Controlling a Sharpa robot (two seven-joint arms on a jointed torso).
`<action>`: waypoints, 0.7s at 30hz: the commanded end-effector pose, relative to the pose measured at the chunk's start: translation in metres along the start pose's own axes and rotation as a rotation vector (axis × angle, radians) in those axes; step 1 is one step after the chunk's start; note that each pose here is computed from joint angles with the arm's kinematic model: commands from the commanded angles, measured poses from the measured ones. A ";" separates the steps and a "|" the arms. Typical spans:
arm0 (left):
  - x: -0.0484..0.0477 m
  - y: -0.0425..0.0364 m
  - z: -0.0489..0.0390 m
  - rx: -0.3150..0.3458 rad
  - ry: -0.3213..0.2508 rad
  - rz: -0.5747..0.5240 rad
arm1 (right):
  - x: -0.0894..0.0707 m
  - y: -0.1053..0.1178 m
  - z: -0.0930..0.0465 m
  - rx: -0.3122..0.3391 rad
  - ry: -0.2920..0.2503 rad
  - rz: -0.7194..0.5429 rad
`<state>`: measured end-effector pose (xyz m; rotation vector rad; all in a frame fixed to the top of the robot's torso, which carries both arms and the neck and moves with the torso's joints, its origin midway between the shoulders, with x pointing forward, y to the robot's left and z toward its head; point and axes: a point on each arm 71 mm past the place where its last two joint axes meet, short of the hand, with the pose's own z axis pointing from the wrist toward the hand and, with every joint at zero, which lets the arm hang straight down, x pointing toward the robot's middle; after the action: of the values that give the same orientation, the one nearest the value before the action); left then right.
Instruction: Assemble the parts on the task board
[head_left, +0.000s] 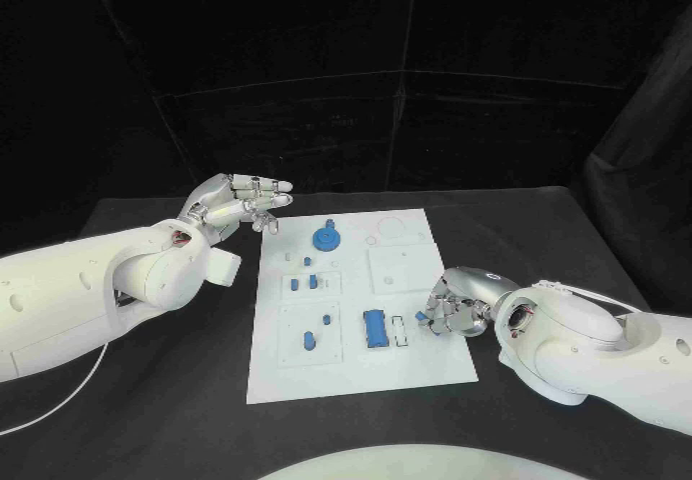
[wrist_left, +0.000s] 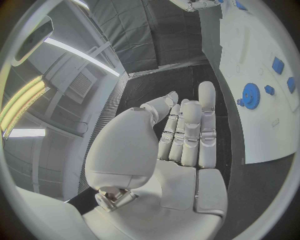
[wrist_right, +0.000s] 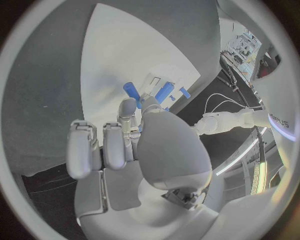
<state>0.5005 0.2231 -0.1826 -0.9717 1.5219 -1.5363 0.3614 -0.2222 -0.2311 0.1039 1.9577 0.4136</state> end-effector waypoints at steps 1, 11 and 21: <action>0.0014 -0.0013 0.0003 0.006 0.011 -0.008 | 0.001 0.000 0.000 0.035 0.006 0.120; 0.0014 -0.0014 -0.0002 0.006 0.011 -0.008 | 0.009 0.007 0.009 0.039 0.070 0.124; 0.0017 -0.0016 -0.0005 0.006 0.012 -0.009 | 0.014 0.019 0.019 0.023 0.086 0.118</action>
<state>0.4997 0.2229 -0.1825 -0.9719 1.5234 -1.5383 0.3710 -0.1975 -0.2435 0.2194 2.0318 0.4834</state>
